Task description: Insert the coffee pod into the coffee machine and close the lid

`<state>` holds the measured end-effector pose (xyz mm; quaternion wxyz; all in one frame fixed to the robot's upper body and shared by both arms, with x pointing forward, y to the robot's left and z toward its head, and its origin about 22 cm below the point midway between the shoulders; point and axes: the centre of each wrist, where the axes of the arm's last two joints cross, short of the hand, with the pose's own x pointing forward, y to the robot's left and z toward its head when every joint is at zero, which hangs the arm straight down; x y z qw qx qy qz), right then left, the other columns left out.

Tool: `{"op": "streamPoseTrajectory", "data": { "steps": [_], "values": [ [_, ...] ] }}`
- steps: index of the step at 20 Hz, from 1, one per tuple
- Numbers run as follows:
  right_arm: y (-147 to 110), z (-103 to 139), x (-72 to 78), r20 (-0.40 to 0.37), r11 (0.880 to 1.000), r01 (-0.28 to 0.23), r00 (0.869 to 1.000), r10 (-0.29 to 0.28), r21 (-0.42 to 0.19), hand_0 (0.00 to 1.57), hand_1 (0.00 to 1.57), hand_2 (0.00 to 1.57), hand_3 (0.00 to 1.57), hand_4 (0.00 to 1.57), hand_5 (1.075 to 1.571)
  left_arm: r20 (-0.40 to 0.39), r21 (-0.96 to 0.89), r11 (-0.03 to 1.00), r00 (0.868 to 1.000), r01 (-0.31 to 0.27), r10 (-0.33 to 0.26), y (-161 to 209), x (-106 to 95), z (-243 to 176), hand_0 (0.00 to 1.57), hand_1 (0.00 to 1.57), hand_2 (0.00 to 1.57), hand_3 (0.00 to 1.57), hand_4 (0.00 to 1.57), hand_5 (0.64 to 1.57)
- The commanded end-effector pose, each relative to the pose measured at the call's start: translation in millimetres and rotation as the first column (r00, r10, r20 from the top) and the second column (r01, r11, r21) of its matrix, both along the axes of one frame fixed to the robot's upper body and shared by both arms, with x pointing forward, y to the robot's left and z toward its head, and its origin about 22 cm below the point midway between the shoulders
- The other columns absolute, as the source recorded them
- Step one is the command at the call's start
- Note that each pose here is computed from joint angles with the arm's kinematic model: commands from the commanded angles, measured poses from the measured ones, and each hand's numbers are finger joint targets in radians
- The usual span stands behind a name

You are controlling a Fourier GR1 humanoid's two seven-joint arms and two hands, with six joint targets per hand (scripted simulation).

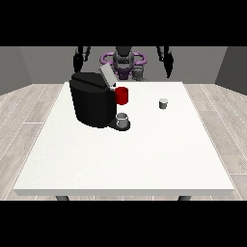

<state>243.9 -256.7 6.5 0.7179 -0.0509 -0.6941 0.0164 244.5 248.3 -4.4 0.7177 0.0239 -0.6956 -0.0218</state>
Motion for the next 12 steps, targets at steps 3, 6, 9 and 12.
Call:
{"op": "streamPoseTrajectory", "data": {
  "steps": [3, 6, 9, 12],
  "values": [
    [-9, -14, -5.4, -0.020, 0.999, -0.033, 0.999, 0.034, 0.031, 0.00, 0.00, 0.00, 0.00, 0.13, 1.571, 0.091, 0.025, 0.998, 0.994, 0.064, -0.066, 15, 0, 0, 0.00, 0.00, 0.00, 0.00, 0.21, 1.571],
    [4, -5, -9.3, -0.062, 0.998, -0.059, 0.996, 0.061, 0.033, 0.00, 0.00, 0.00, 0.00, 0.13, 1.571, 0.151, 0.043, 0.995, 0.984, 0.086, -0.092, 40, 1, 7, 0.00, 0.00, 0.00, 0.00, 0.21, 1.571],
    [3, 3, 8.3, 0.131, 0.990, 0.121, 0.983, -0.130, 0.072, 0.00, 0.00, 0.00, 0.00, 0.09, 1.571, 0.129, 0.217, 0.971, 0.983, 0.098, -0.128, 40, 12, 20, 0.00, 0.00, 0.00, 0.00, 0.00, 1.571],
    [25, -2, 3.0, 0.165, 0.993, 0.071, 0.983, -0.085, 0.093, 0.00, 0.00, 0.00, 0.00, 0.14, 1.571, 0.131, 0.249, 0.967, 0.988, 0.045, -0.080, 91, 38, 53, 0.00, 0.00, 0.00, 0.00, 0.00, 1.571]
  ]
}}
